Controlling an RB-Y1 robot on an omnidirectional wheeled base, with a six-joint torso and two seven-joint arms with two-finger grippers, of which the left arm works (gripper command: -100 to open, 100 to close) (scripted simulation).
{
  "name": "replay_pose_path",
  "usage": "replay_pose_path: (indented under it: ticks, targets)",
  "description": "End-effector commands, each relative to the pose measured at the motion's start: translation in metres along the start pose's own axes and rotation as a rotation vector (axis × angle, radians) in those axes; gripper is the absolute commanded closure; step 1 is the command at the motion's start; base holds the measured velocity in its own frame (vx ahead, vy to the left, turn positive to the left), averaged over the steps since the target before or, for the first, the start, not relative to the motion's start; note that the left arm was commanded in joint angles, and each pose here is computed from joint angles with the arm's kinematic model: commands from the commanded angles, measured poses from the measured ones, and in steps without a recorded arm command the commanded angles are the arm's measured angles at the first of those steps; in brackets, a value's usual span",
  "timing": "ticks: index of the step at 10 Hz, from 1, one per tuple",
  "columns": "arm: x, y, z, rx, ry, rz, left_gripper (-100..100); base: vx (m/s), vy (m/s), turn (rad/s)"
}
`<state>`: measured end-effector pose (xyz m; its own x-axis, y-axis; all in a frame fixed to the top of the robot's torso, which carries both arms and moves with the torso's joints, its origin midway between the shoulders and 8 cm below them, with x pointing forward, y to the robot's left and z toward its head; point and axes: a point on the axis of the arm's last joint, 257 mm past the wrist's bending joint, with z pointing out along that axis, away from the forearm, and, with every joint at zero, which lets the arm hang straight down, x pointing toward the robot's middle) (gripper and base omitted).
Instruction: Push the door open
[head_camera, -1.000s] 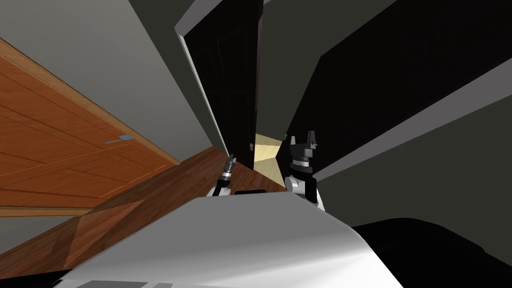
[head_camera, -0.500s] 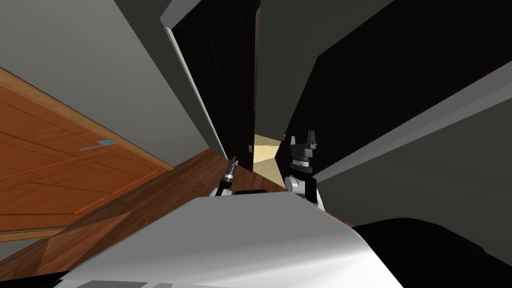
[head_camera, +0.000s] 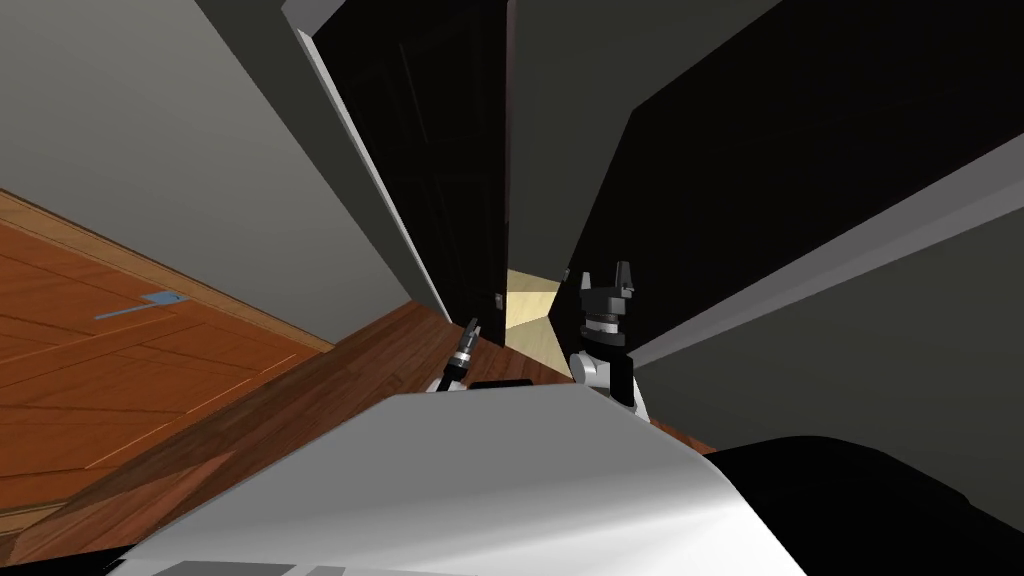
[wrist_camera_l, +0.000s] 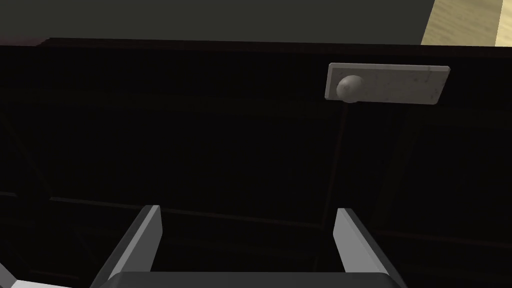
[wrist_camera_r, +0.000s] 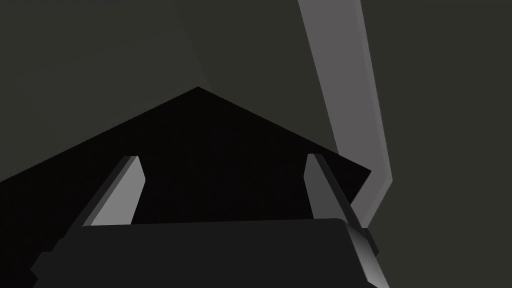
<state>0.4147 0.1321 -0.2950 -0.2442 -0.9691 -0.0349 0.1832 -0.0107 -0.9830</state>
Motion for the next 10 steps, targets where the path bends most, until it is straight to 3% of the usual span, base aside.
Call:
replay_pose_path:
  ticks: [1, 10]
  targets:
    - [0.006, 0.011, -0.0033, -0.02, 0.012, -0.005, -100, 0.095, 0.047, -0.078]
    - [0.041, 0.07, -0.0244, -0.137, 0.081, -0.034, -100, 0.12, 0.053, -0.084]
